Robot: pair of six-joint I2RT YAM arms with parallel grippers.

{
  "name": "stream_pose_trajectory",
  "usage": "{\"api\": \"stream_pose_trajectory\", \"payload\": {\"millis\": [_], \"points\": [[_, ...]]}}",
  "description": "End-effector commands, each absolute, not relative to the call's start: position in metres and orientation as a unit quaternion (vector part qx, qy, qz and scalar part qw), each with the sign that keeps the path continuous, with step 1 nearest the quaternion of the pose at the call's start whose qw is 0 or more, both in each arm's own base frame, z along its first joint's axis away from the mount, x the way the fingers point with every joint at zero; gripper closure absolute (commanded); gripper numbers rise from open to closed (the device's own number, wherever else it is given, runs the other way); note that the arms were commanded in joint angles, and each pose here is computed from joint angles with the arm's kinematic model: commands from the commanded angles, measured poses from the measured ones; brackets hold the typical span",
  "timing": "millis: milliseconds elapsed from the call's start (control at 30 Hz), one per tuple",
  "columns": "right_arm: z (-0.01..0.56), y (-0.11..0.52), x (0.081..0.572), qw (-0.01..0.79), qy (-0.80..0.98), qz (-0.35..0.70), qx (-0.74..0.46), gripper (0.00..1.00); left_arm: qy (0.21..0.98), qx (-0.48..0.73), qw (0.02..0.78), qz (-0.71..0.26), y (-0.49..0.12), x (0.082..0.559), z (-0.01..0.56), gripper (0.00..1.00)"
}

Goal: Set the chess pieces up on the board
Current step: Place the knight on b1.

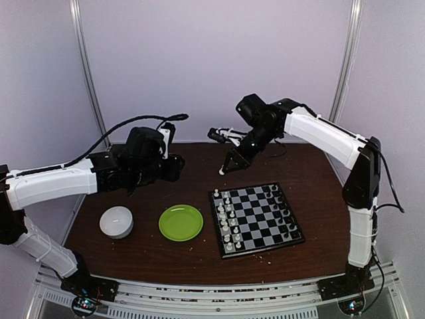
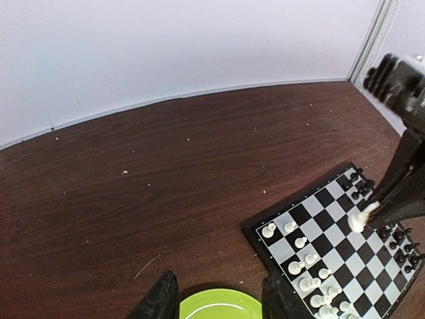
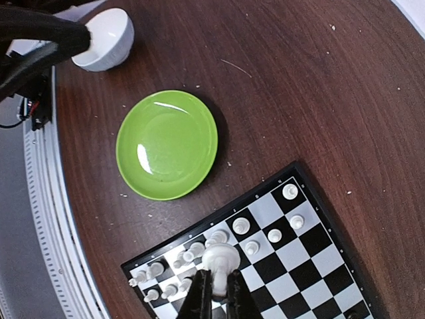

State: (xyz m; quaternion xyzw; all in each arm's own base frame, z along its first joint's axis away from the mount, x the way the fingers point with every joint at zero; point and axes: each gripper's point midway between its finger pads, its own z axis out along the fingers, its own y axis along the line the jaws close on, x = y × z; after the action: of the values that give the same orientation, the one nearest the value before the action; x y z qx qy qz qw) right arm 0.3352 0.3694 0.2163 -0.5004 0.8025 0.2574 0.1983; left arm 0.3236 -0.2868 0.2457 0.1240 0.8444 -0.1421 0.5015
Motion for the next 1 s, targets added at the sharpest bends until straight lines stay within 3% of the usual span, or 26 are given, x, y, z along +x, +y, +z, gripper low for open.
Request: {"api": "stream_pose_trajectory", "payload": {"millis": [0, 967], "points": [[0.186, 0.371, 0.356, 0.197, 0.818, 0.175, -0.511, 0.95, 0.831, 0.095, 0.525, -0.157, -0.278, 0.327, 0.259, 0.57], [0.088, 0.403, 0.361, 0.130, 0.820, 0.107, -0.547, 0.96, 0.834, 0.099, 0.520, -0.156, -0.268, 0.316, 0.240, 0.57]]}}
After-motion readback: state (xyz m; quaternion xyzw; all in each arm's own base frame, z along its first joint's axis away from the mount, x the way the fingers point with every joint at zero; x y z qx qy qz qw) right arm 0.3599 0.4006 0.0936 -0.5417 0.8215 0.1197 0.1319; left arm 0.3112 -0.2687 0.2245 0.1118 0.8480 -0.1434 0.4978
